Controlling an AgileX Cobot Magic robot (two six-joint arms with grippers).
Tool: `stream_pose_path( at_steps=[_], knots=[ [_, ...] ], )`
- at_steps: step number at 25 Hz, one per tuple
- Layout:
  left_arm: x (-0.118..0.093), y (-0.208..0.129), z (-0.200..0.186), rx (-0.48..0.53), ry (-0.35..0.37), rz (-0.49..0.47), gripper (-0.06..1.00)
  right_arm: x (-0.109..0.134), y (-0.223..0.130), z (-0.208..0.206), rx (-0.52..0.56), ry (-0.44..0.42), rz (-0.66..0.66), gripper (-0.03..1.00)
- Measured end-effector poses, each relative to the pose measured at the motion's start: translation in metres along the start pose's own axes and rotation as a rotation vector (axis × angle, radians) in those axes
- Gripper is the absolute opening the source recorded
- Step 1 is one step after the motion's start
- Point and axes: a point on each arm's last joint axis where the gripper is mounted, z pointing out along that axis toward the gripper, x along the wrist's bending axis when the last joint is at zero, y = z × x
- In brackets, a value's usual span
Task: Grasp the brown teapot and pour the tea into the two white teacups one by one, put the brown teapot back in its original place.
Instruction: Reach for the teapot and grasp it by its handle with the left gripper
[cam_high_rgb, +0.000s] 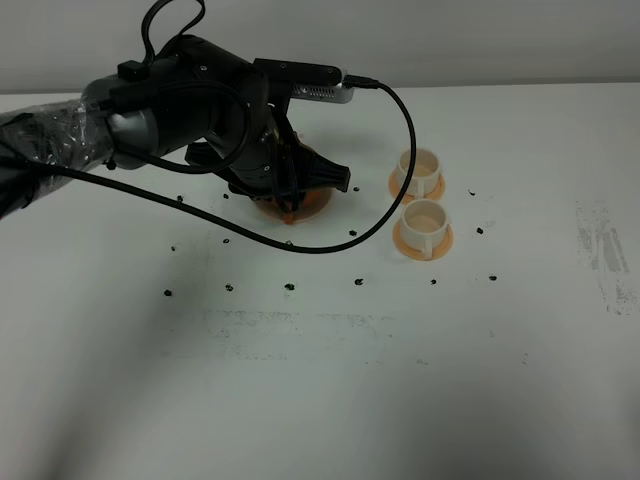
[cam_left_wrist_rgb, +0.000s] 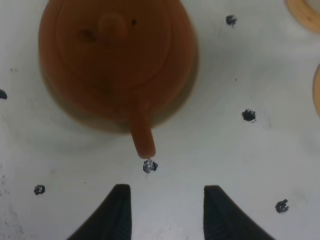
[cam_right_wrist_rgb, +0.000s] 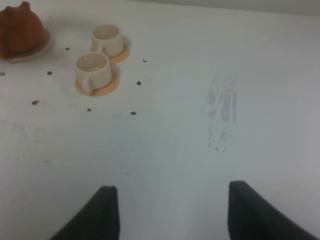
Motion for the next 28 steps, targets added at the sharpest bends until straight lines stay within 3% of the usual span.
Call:
stream_pose_path(
  at_steps=[22, 28],
  knots=[
    [0.005, -0.002, 0.035, 0.002, 0.038, -0.065, 0.37, 0.000, 0.000, 0.000, 0.000, 0.000, 0.001, 0.49],
    [0.012, -0.001, 0.038, 0.004, 0.039, -0.125, 0.37, 0.000, 0.000, 0.000, 0.000, 0.000, 0.001, 0.49]
  ],
)
